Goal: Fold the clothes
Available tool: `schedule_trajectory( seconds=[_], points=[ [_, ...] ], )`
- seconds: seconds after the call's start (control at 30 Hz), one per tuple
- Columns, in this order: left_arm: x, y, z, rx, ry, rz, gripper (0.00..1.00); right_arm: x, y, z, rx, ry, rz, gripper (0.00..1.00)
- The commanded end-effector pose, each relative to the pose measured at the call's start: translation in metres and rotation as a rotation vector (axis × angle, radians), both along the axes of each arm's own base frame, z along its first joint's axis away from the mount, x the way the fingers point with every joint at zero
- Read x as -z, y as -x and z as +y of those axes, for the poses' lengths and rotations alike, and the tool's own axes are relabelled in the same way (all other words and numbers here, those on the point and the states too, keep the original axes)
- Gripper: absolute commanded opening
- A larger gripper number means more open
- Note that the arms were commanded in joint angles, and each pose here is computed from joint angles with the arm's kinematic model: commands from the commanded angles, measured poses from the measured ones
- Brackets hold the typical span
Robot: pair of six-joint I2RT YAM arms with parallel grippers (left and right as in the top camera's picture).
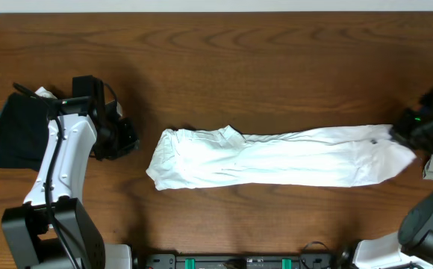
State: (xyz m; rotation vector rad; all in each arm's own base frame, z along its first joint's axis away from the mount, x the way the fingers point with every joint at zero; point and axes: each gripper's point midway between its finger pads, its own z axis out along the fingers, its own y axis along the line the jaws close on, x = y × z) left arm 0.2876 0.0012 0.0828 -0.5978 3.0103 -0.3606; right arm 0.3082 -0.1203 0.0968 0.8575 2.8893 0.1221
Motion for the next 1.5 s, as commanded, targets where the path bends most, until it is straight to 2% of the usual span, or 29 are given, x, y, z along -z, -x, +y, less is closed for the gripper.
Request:
schedule_trajectory(
  seconds=[0.0,0.57,1.1,1.13,1.23,1.3,1.4,1.47],
  points=[
    [-0.008,-0.005,0.001,-0.012,0.0,-0.021,0.25,-0.003,-0.013,0.036,-0.075,-0.014,0.001,0.01],
    [-0.007,-0.004,0.001,-0.012,0.001,-0.015,0.25,-0.002,-0.013,0.183,-0.326,-0.032,0.04,0.01],
    [-0.002,0.002,0.0,-0.012,0.003,0.004,0.25,-0.001,-0.014,0.242,-0.449,-0.01,-0.017,0.02],
    [-0.002,0.002,0.0,-0.012,0.003,0.004,0.25,-0.001,-0.014,0.244,-0.456,-0.01,-0.02,0.04],
    [-0.002,0.002,0.0,-0.012,0.003,0.004,0.25,-0.001,-0.012,0.251,-0.478,-0.011,-0.023,0.24],
    [-0.002,0.002,0.0,-0.012,0.003,0.004,0.25,-0.001,-0.012,0.256,-0.495,-0.011,-0.031,0.33],
    [-0.002,0.002,0.0,-0.012,0.003,0.004,0.25,-0.002,-0.013,0.263,-0.542,-0.01,-0.045,0.42],
    [-0.002,0.002,0.0,-0.012,0.003,0.004,0.25,-0.001,-0.011,0.266,-0.576,-0.005,-0.046,0.44]
  ],
)
